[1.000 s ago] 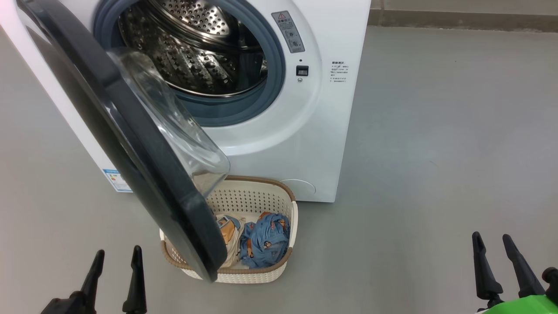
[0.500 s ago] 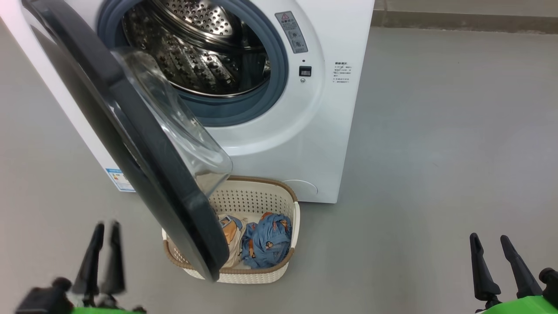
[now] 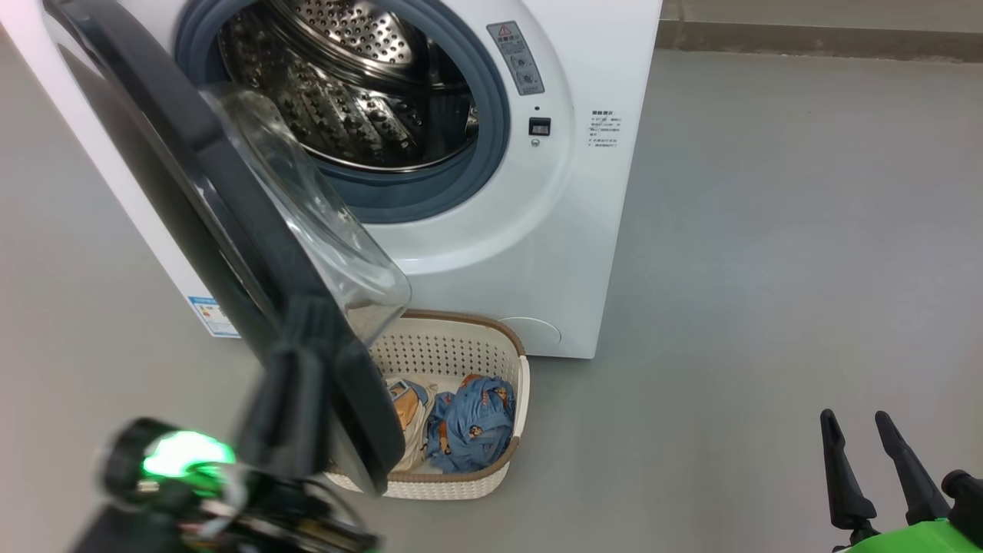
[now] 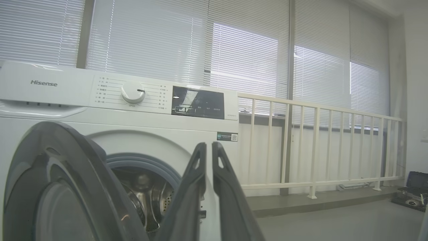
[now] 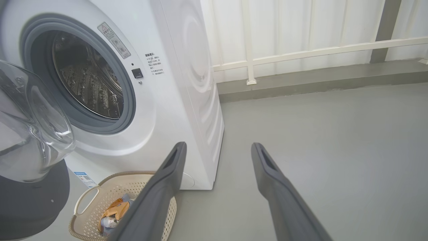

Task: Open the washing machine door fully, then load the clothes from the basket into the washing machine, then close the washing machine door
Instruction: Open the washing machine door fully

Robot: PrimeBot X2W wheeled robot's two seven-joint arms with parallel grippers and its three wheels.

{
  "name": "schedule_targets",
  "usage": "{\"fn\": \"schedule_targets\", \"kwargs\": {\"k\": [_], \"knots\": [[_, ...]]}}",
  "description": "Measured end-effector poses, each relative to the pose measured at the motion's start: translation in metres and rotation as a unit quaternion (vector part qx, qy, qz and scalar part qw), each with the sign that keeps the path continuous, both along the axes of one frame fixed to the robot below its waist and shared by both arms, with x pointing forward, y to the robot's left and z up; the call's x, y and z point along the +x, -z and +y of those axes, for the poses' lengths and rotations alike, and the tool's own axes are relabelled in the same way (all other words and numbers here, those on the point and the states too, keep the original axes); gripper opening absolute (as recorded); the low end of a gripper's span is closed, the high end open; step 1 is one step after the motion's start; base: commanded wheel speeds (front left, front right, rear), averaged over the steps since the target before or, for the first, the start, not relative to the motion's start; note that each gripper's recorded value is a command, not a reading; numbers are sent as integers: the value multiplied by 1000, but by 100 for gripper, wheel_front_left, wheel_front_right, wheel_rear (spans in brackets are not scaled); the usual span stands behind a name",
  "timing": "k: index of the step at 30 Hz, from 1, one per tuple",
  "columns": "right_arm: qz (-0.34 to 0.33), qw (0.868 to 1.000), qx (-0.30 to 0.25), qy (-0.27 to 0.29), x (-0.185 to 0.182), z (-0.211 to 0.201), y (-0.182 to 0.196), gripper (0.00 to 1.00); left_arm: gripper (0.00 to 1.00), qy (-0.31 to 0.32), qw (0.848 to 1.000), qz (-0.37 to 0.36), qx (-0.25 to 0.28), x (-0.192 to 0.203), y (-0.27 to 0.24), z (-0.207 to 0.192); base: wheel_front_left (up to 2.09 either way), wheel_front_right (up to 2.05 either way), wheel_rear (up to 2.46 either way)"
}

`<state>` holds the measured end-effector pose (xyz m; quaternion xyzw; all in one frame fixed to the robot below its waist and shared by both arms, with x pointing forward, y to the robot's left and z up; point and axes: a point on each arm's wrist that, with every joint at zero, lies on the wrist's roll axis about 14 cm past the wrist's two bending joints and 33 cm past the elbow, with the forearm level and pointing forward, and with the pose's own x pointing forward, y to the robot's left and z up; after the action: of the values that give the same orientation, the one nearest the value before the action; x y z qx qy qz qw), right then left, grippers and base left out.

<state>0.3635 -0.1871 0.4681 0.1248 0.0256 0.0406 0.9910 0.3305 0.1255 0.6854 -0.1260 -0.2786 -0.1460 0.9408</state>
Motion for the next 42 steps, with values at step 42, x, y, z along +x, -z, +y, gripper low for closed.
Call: {"fn": "schedule_targets", "kwargs": {"k": [42], "knots": [[8,1000,-12,-19,6,11,6,100,0,33,959,278,-35,42,159,-36,0,0,0]]}}
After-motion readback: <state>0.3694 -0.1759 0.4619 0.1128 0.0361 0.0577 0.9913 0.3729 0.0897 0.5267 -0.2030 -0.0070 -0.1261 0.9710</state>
